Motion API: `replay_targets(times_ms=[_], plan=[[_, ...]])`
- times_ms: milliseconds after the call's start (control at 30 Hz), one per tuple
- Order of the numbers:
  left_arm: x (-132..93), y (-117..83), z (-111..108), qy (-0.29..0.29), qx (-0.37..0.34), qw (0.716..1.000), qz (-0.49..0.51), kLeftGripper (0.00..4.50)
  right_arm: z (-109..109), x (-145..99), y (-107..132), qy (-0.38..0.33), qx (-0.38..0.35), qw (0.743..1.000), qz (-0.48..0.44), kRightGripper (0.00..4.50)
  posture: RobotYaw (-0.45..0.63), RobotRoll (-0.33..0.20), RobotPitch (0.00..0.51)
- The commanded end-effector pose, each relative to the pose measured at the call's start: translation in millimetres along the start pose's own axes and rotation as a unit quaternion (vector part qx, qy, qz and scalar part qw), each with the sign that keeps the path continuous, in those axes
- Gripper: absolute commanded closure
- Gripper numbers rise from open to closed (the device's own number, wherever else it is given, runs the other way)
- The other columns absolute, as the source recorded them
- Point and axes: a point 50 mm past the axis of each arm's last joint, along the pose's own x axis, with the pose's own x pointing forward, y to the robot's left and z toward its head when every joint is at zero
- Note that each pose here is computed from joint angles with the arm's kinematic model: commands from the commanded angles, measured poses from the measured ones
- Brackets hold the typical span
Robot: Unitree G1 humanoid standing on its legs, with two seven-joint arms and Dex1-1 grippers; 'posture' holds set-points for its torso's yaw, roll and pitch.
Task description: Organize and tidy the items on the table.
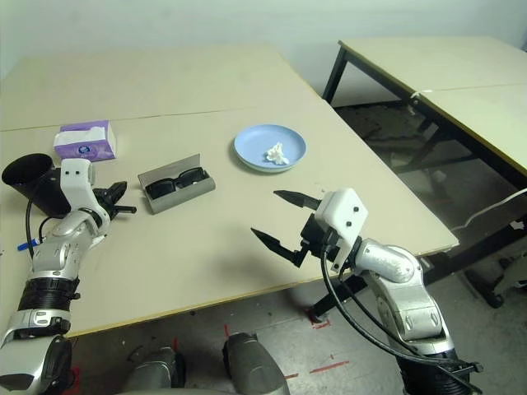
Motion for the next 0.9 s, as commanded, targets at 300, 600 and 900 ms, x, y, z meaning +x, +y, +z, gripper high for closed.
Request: replay_targets(times_ms=[300, 600, 900], plan=[[20, -20, -9, 0.015, 0.01, 0.999, -0.037, 4.49, 2, -4, 3, 0.009, -0.01, 1.0, -0.005, 0.0, -0.31, 0.0, 0.067], [10, -43, -25, 0.047, 0.041, 0.991, -0.119, 4.49, 2, -5, 4, 0.009, -0.01, 1.0, -0.007, 0.0, -0.3, 0.0, 0.069], [-14, -61, -35, 0.068, 0.12, 0.97, -0.199, 4.49, -1, -1, 7, 0.007, -0.004, 1.0, 0.005, 0.0, -0.29, 0.0, 0.07]])
